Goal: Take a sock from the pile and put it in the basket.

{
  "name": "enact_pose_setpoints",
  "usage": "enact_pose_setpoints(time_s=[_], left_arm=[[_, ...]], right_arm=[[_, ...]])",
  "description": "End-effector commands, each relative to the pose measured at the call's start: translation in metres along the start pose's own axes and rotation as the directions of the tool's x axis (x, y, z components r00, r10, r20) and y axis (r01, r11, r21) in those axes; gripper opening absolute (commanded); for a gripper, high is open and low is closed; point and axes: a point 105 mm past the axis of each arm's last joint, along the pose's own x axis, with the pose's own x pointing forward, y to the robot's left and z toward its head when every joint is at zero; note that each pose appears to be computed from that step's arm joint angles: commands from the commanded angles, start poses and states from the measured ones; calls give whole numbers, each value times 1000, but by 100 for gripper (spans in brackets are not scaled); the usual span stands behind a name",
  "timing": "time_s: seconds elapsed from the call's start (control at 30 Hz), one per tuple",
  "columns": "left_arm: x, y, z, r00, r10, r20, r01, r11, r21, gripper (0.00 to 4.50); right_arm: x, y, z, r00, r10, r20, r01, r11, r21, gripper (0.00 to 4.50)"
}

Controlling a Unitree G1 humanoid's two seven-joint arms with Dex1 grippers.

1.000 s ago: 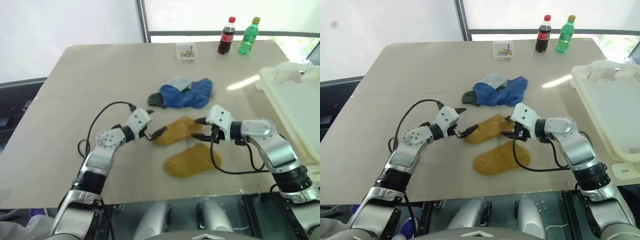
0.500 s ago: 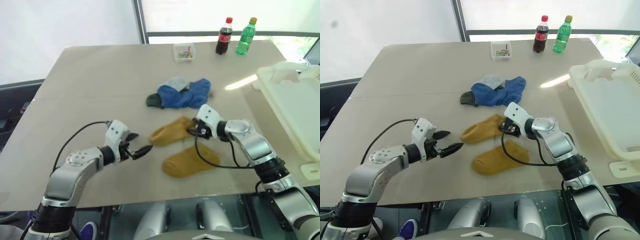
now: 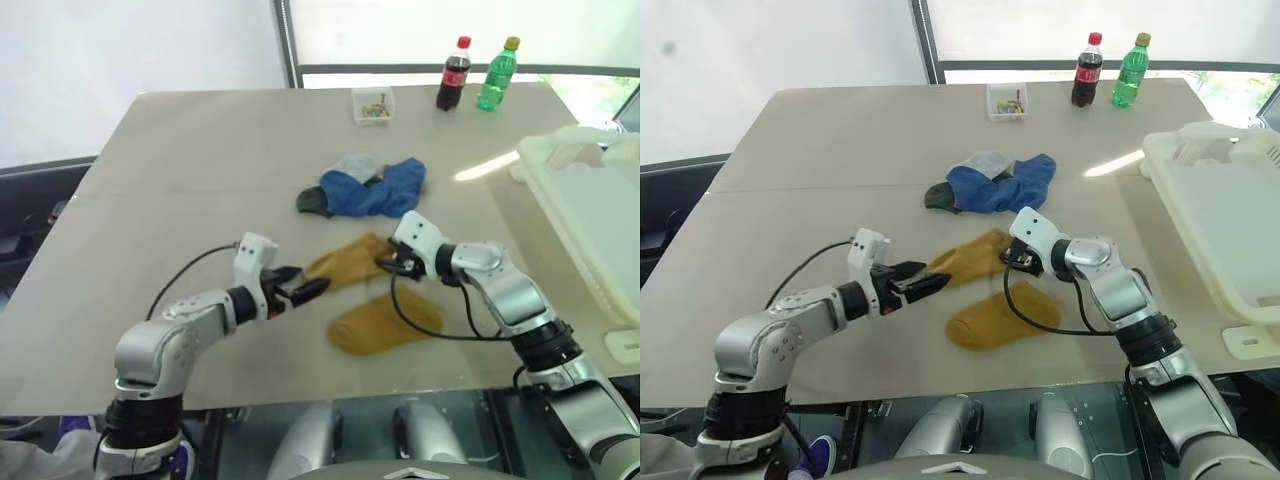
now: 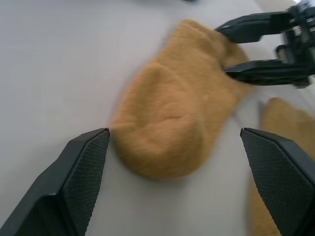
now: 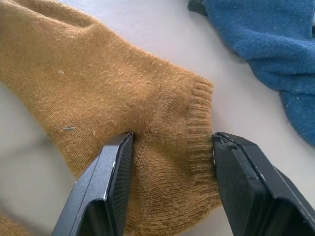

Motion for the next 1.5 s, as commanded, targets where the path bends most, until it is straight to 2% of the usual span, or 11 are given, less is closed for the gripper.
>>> enact_pose_setpoints(time_s=[0.03, 0.2, 0.33, 0.57, 0.67, 0.77, 0.87, 0.9, 1.13, 1.37, 1.5], left_arm=[[-2, 0, -3, 999, -8, -34, 7, 1000, -21, 450], [-2, 7, -4, 998, 16, -53, -16, 1000, -3, 450], [-6, 18, -1, 996, 75, -38, -74, 997, 34, 450], [0, 37, -3, 979, 193, -63, -187, 978, 90, 450], [3, 40, -9, 973, 216, -86, -205, 971, 123, 331], [9, 39, -12, 972, 219, -85, -206, 968, 143, 181], [13, 37, -13, 974, 213, -76, -198, 965, 170, 69], [12, 37, -12, 976, 210, -63, -198, 966, 166, 8], [0, 10, 24, 990, -13, 139, -5, 991, 135, 8], [-7, -3, 27, 982, -120, 145, 105, 989, 107, 8], [-18, -18, 30, 964, -214, 161, 206, 976, 62, 8]], right_arm=[[-2, 4, -4, 1000, 0, -12, 0, 1000, 7, 260], [-4, 4, -6, 1000, -16, -19, 17, 1000, 19, 260], [-8, -4, 2, 998, -54, 19, 51, 992, 119, 260], [-6, -7, -15, 997, -51, -49, 57, 992, 115, 260], [-6, -7, -17, 997, -49, -55, 54, 993, 107, 143], [-6, -7, -16, 997, -47, -53, 52, 994, 100, 2], [-7, -7, -15, 998, -50, -46, 53, 995, 89, 0], [-8, -8, -13, 998, -53, -39, 57, 995, 85, 0], [-26, -8, 13, 996, -19, 92, 17, 999, 28, 0], [-35, -4, 10, 996, 8, 85, -8, 1000, 10, 0], [-47, 2, 21, 988, 39, 151, -41, 999, 5, 0]])
